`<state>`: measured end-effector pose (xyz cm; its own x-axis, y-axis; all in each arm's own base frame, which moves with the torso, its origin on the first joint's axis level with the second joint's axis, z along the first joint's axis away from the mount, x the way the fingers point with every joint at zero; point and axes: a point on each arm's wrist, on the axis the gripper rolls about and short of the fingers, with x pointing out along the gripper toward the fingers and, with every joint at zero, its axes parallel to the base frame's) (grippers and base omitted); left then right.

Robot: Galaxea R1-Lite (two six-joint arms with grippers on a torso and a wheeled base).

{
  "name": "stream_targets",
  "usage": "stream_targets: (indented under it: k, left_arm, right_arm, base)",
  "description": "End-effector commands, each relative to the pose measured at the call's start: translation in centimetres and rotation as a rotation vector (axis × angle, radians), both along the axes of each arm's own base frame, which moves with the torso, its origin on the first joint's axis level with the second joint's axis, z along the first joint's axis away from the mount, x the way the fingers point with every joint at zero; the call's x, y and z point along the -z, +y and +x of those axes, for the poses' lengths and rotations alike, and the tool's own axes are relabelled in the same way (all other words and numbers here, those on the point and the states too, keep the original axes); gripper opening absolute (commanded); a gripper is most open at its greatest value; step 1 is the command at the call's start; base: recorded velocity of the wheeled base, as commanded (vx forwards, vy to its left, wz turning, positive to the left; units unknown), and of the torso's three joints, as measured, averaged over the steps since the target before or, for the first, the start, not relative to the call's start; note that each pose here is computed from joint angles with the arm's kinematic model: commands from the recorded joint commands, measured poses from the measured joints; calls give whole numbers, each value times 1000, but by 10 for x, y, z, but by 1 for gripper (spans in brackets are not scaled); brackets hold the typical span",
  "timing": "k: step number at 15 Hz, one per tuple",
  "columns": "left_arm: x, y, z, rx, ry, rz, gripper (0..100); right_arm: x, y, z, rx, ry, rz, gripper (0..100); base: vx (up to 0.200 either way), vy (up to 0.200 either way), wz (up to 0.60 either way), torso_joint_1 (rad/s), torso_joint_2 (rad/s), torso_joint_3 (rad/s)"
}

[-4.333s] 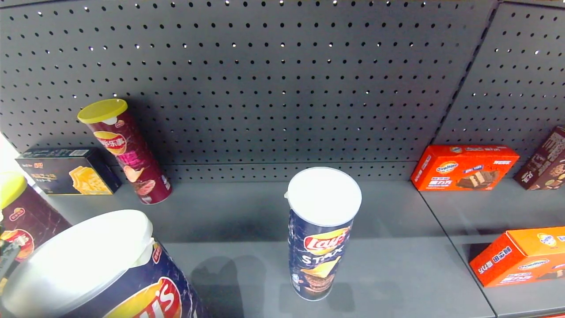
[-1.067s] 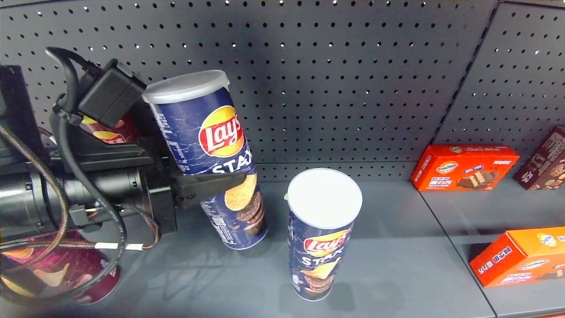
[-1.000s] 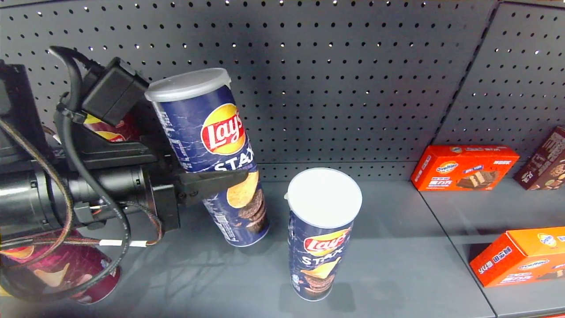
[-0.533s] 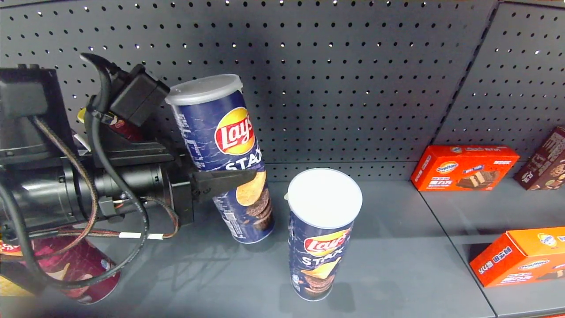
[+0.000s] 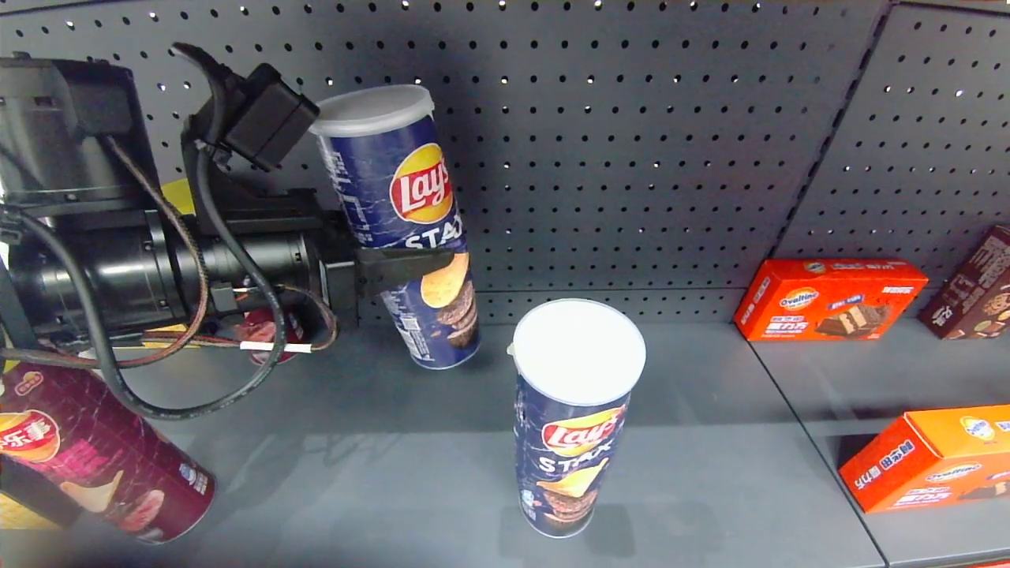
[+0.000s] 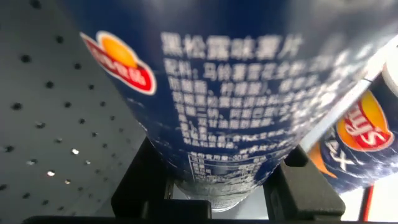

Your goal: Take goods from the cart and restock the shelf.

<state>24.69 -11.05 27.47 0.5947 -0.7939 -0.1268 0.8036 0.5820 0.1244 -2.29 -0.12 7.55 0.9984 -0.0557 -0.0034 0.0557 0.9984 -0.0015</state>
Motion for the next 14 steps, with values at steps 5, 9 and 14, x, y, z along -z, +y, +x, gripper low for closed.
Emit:
stream_targets:
  k: [5,9,14]
  left_arm:
    - [5,-13,4,40,-15,67,0]
    - [21,-21,8,64,26,97,0]
    - [36,-35,19,90,61,115,0]
  right_arm:
    - [0,0,0,-1,0,0,100]
    - [0,0,0,-1,0,0,100]
    - [0,0,0,-1,0,0,100]
  base:
    - [0,0,0,0,0,0]
    - [0,0,0,0,0,0]
    - [0,0,0,0,0,0]
